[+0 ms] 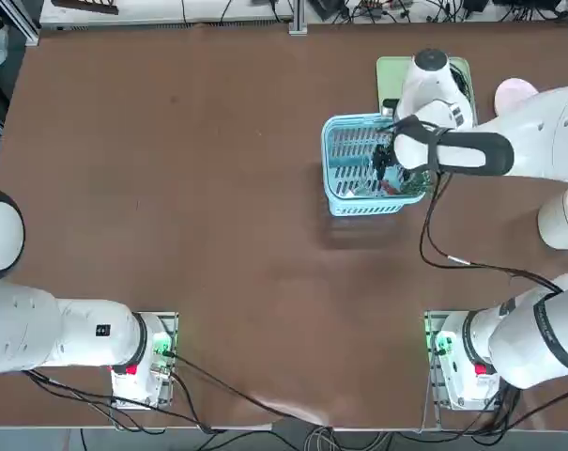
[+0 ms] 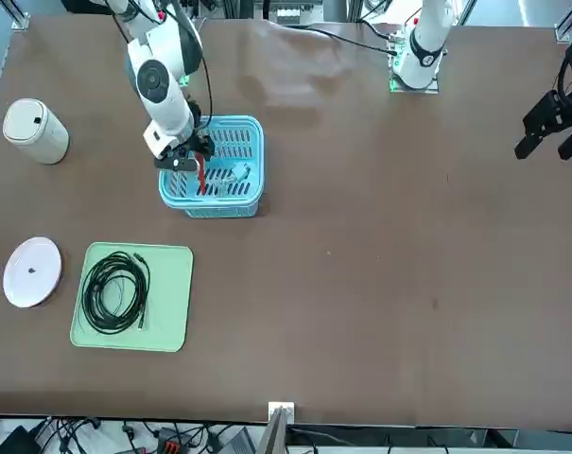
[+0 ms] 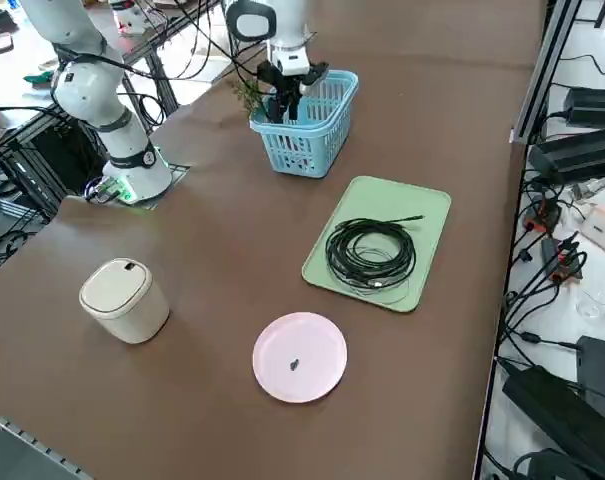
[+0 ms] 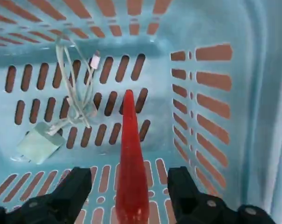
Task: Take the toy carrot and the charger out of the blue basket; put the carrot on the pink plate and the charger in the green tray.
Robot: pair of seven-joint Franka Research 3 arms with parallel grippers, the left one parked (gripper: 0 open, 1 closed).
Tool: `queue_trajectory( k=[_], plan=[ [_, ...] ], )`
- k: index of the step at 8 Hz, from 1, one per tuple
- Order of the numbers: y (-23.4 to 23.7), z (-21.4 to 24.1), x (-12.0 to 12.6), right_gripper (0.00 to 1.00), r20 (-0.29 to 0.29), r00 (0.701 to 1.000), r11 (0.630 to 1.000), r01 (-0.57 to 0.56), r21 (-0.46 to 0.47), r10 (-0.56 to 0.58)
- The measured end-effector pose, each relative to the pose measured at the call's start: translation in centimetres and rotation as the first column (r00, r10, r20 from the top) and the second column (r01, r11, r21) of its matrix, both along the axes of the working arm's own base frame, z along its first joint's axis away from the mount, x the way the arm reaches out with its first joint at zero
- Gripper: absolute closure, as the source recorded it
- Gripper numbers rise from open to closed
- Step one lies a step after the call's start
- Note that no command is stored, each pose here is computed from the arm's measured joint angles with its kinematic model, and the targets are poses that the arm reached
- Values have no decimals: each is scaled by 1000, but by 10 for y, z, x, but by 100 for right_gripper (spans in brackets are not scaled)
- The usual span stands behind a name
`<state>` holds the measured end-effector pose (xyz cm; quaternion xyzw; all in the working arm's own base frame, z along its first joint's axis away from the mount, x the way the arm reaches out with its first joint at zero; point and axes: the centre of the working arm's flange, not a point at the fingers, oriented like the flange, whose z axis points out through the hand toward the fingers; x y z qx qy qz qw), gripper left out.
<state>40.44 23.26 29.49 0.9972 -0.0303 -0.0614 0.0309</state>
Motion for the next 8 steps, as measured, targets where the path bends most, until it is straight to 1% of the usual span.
queue_trajectory(
  k=[3,5,7,8],
  plan=[
    [5,-19,-17,0,31,1000,1000,-2,14,1],
    [7,-34,-27,0,32,999,1000,0,11,0],
    [10,-40,-29,0,31,1000,1000,3,9,-4],
    [10,-41,-29,4,31,999,1000,4,9,-4]
  ],
)
